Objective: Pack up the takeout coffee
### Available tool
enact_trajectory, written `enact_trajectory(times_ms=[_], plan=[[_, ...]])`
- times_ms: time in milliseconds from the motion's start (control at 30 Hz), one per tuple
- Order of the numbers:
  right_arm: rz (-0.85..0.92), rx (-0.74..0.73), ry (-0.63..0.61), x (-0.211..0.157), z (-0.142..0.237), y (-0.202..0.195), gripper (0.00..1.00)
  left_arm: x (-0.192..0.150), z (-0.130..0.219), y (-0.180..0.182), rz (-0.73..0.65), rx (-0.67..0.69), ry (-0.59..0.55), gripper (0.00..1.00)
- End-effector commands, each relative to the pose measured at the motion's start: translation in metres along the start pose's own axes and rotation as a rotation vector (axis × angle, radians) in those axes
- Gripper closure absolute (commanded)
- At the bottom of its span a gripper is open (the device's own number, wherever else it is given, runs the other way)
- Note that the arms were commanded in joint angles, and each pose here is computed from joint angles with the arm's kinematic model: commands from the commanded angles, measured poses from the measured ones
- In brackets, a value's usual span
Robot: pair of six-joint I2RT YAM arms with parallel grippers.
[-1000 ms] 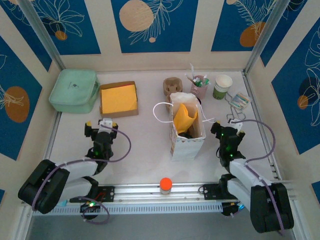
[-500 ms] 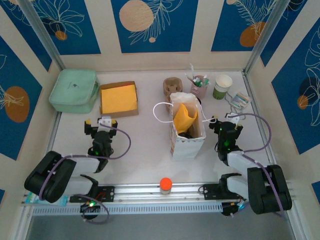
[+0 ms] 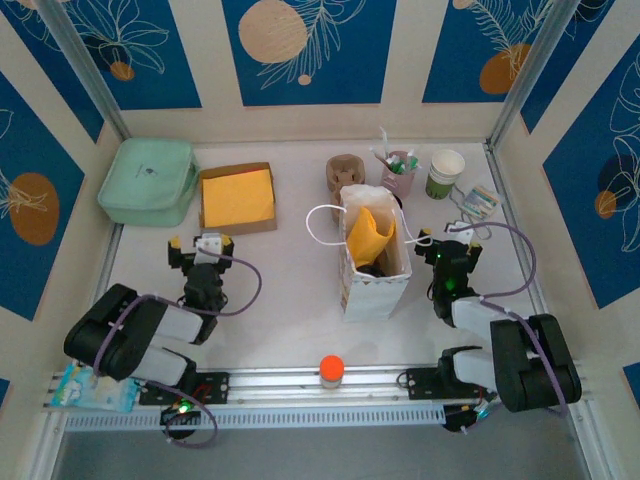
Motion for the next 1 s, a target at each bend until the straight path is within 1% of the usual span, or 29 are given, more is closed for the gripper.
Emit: enact_trajectory(times_ms=[0, 433, 700, 767, 833, 867, 967], plan=[[-0.006, 0.026, -0.086, 0.022, -0.003, 0.008, 0.00, 0.006, -0.001, 0.008, 0.050, 0.029, -0.042, 0.00], [0.003, 0.036, -0.110, 0.024, -0.009, 0.012, 0.00, 0.002, -0.006, 0.016, 0.094, 0.043, -0.034, 0.00], [0.004, 0.042, -0.105, 0.024, -0.010, 0.012, 0.00, 0.001, -0.007, 0.018, 0.110, 0.042, -0.033, 0.00], [0.006, 0.043, -0.102, 0.024, -0.010, 0.013, 0.00, -0.001, -0.007, 0.018, 0.133, 0.036, -0.031, 0.00], [0.007, 0.044, -0.099, 0.024, -0.010, 0.013, 0.00, -0.010, -0.013, 0.020, 0.192, 0.023, -0.006, 0.00], [0.008, 0.046, -0.097, 0.024, -0.011, 0.013, 0.00, -0.012, -0.019, 0.022, 0.204, 0.049, 0.007, 0.00], [0.006, 0.048, -0.095, 0.025, -0.011, 0.013, 0.00, -0.013, -0.024, 0.018, 0.193, 0.040, 0.013, 0.00]])
Point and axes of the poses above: each hand's point on the last joint's axis, 136 mm out from that joint toward the fingers, its own z axis back along the fingers, its own y axis along the line the jaws close on, x = y × z, the point moved 7 cm from there along z, back along the fingers, and after that the axes turned 1 degree about -z, right-handed, at the moved point
